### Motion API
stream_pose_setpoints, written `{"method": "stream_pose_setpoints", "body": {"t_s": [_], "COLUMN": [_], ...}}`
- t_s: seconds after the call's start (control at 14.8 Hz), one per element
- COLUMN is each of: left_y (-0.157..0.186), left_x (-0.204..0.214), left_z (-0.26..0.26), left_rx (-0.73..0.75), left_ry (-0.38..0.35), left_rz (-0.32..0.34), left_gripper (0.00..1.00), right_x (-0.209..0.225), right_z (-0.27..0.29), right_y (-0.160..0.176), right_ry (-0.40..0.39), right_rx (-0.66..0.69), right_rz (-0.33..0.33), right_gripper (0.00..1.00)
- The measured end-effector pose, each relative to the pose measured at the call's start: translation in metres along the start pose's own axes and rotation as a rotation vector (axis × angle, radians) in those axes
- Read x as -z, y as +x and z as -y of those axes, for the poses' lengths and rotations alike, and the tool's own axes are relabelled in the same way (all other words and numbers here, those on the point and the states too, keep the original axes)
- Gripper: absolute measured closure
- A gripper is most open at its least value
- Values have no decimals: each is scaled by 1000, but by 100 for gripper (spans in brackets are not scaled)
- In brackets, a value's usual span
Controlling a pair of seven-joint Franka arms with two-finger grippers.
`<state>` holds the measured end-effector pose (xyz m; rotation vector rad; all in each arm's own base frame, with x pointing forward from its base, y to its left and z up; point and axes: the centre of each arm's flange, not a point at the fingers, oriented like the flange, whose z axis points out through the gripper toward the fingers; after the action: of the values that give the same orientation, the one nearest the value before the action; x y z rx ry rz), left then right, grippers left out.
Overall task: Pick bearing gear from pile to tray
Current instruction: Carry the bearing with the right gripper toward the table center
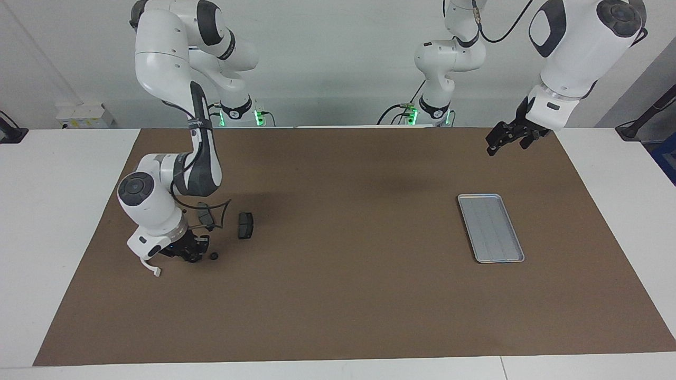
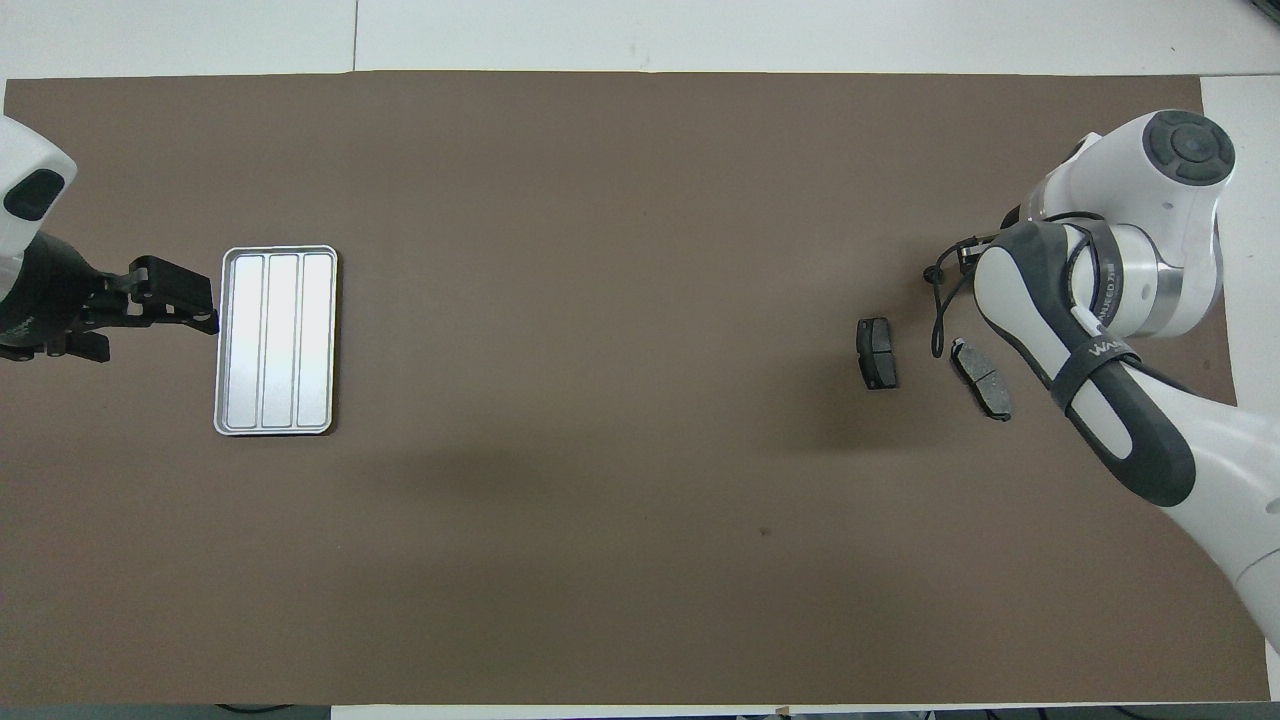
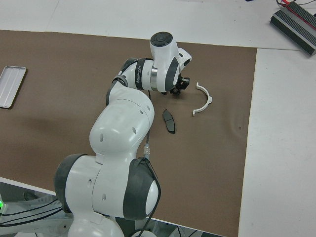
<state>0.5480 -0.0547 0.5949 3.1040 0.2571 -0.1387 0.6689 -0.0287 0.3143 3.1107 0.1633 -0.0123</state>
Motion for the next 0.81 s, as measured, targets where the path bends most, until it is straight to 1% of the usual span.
{"method": "stream_pose_setpoints", "body": {"t_s": [0.07, 0.2, 0.34, 0.4, 0.54, 0.67, 0.81], "left_y": [0, 0, 0, 0, 0, 0, 0], "left_x": [0, 0, 0, 0, 0, 0, 0], "left_z": [0, 0, 0, 0, 0, 0, 0], "left_rx": [0, 0, 0, 0, 0, 0, 0], "left_ry": [0, 0, 0, 0, 0, 0, 0], "left_rz": [0, 0, 0, 0, 0, 0, 0], "left_gripper": [0, 0, 0, 0, 0, 0, 0], "right_x": [21, 77, 137, 160, 180, 181, 184], "right_z": [1, 14, 45, 68, 130, 207, 291], "right_y": [3, 10, 15, 15, 12, 3, -16], "right_ry": [1, 6, 15, 19, 22, 20, 19], "right_rx": [3, 7, -30, -54, -103, -165, -229], "right_rz": [-1, -8, -12, -10, 0, 9, 5], "right_gripper": [65, 65, 65, 65, 65, 65, 65]}}
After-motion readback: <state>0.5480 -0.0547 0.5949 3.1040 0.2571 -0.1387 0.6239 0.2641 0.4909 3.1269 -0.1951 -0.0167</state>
